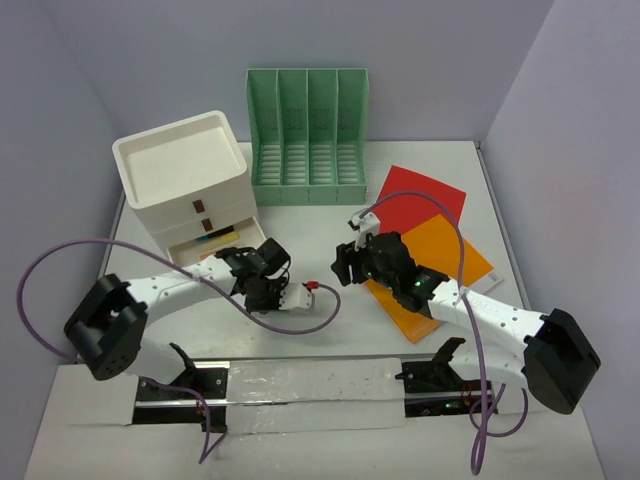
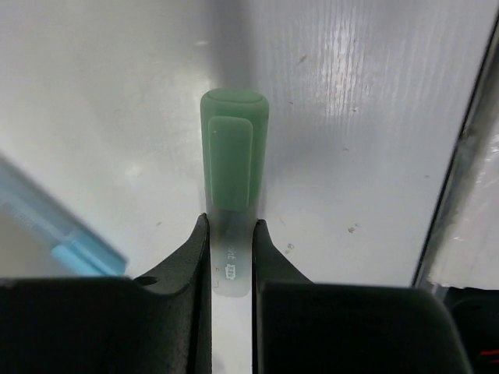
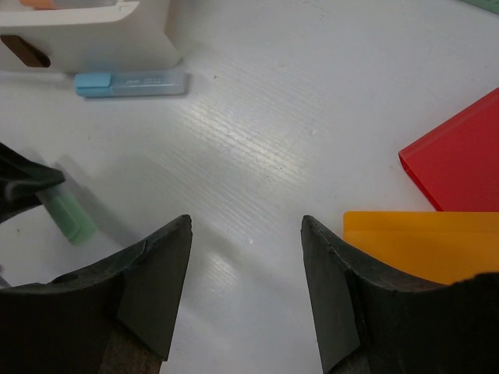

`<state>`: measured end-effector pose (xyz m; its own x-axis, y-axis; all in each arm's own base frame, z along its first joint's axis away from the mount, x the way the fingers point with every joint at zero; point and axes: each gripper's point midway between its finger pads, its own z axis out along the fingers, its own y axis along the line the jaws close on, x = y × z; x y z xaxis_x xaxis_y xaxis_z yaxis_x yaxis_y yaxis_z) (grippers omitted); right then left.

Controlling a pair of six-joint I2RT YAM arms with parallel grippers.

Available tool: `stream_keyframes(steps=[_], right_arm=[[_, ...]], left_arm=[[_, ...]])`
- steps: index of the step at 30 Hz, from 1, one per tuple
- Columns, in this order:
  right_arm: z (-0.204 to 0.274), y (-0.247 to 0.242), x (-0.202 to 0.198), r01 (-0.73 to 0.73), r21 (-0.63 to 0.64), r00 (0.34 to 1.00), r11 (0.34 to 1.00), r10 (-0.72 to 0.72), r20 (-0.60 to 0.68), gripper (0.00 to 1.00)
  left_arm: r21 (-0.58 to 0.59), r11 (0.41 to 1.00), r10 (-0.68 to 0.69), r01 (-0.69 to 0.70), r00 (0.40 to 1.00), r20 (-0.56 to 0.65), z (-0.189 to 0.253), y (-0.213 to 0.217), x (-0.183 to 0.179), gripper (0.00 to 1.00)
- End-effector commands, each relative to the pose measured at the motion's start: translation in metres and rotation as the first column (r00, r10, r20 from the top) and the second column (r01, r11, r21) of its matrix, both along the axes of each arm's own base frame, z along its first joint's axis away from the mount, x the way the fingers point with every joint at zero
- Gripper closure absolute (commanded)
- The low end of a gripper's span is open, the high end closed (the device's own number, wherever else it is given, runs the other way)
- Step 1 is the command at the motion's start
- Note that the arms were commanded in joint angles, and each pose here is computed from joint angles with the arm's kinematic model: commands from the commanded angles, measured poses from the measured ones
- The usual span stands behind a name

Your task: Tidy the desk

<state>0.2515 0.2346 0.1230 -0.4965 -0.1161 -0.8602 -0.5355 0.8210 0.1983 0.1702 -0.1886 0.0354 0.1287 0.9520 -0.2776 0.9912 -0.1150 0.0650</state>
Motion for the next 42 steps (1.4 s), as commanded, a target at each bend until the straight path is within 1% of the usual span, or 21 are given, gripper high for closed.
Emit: stream_keyframes(steps=[1, 3, 5, 6, 8, 9, 10, 11, 13, 15, 19, 22, 25, 27, 30, 33, 34, 36, 38, 39, 42], right_arm=[[0.009, 0.004, 0.008, 0.020, 0.035, 1.000, 0.999, -0.021, 0.022, 0.35], [0.011, 0.006, 0.010, 0.025, 0.039, 0.999, 0.999, -0.026, 0.020, 0.35], [0.013, 0.007, 0.011, 0.028, 0.037, 0.999, 0.999, -0.029, 0.022, 0.35], [0.015, 0.007, 0.013, 0.030, 0.038, 0.999, 0.999, -0.031, 0.025, 0.35], [0.014, 0.009, 0.015, 0.027, 0.032, 0.999, 0.999, -0.028, 0.027, 0.35], [0.013, 0.010, 0.016, 0.023, 0.029, 0.999, 0.999, -0.024, 0.025, 0.35], [0.012, 0.012, 0.017, 0.023, 0.028, 1.000, 0.999, -0.023, 0.020, 0.35], [0.014, 0.015, 0.020, 0.024, 0.031, 1.000, 0.999, -0.024, 0.012, 0.36], [0.012, 0.019, 0.022, 0.028, 0.025, 0.999, 0.999, -0.028, -0.015, 0.37], [0.012, 0.024, 0.024, 0.029, 0.031, 0.999, 0.999, -0.028, -0.023, 0.38], [0.017, 0.029, 0.025, 0.036, 0.030, 0.999, 0.999, -0.036, 0.003, 0.39], [0.021, 0.032, 0.025, 0.032, 0.036, 0.999, 0.999, -0.033, 0.019, 0.39], [0.021, 0.034, 0.022, 0.032, 0.026, 0.999, 0.999, -0.032, 0.016, 0.39], [0.020, 0.032, 0.021, 0.044, 0.014, 0.999, 0.999, -0.044, 0.027, 0.40], [0.015, 0.033, 0.018, 0.039, 0.006, 0.999, 0.999, -0.039, 0.025, 0.39], [0.011, 0.036, 0.016, 0.033, -0.008, 0.999, 0.999, -0.033, 0.017, 0.40], [0.011, 0.040, 0.015, 0.021, -0.020, 1.000, 1.000, -0.021, 0.024, 0.39], [0.012, 0.048, 0.013, -0.001, -0.033, 1.000, 0.999, 0.002, 0.031, 0.39], [0.012, 0.057, 0.012, -0.031, -0.062, 0.999, 0.998, 0.033, 0.042, 0.39], [0.013, 0.062, 0.012, -0.041, -0.069, 0.998, 0.997, 0.044, 0.046, 0.39], [0.019, 0.076, 0.013, -0.070, -0.084, 0.995, 0.994, 0.075, 0.058, 0.39]], left_arm=[[-0.218, 0.968, 0.136, -0.122, 0.989, 0.053, 0.067, -0.023, 0.017, 1.00], [-0.293, 0.937, 0.216, -0.188, 0.974, 0.065, 0.099, -0.022, 0.033, 1.00], [-0.357, 0.892, 0.328, -0.277, 0.941, 0.088, 0.129, -0.012, 0.054, 1.00], [-0.402, 0.852, 0.407, -0.336, 0.908, 0.104, 0.147, -0.003, 0.069, 1.00], [-0.460, 0.782, 0.530, -0.420, 0.837, 0.136, 0.169, 0.014, 0.093, 1.00], [-0.490, 0.737, 0.598, -0.466, 0.787, 0.151, 0.180, 0.024, 0.106, 1.00], [-0.519, 0.684, 0.671, -0.513, 0.722, 0.170, 0.190, 0.039, 0.120, 1.00], [-0.561, 0.581, 0.784, -0.590, 0.591, 0.190, 0.206, 0.069, 0.142, 1.00], [-0.572, 0.502, 0.854, -0.649, 0.478, 0.208, 0.211, 0.102, 0.154, 1.00], [-0.561, 0.449, 0.891, -0.696, 0.392, 0.227, 0.208, 0.130, 0.161, 1.00], [-0.542, 0.378, 0.925, -0.750, 0.277, 0.260, 0.190, 0.163, 0.168, 1.00], [-0.518, 0.361, 0.926, -0.776, 0.231, 0.299, 0.168, 0.176, 0.171, 1.00], [-0.498, 0.345, 0.931, -0.796, 0.222, 0.291, 0.155, 0.180, 0.174, 1.00], [-0.484, 0.346, 0.931, -0.804, 0.229, 0.285, 0.147, 0.179, 0.177, 1.00], [-0.464, 0.365, 0.925, -0.808, 0.256, 0.281, 0.141, 0.177, 0.178, 1.00], [-0.442, 0.389, 0.918, -0.808, 0.302, 0.256, 0.134, 0.170, 0.175, 1.00], [-0.437, 0.394, 0.917, -0.808, 0.315, 0.245, 0.132, 0.168, 0.172, 0.99], [-0.432, 0.430, 0.903, -0.793, 0.372, 0.216, 0.129, 0.159, 0.168, 0.95], [-0.424, 0.459, 0.889, -0.781, 0.413, 0.201, 0.126, 0.154, 0.163, 0.92], [-0.418, 0.466, 0.884, -0.780, 0.422, 0.200, 0.124, 0.153, 0.162, 0.90], [-0.394, 0.490, 0.872, -0.778, 0.442, 0.212, 0.121, 0.155, 0.157, 0.80]])
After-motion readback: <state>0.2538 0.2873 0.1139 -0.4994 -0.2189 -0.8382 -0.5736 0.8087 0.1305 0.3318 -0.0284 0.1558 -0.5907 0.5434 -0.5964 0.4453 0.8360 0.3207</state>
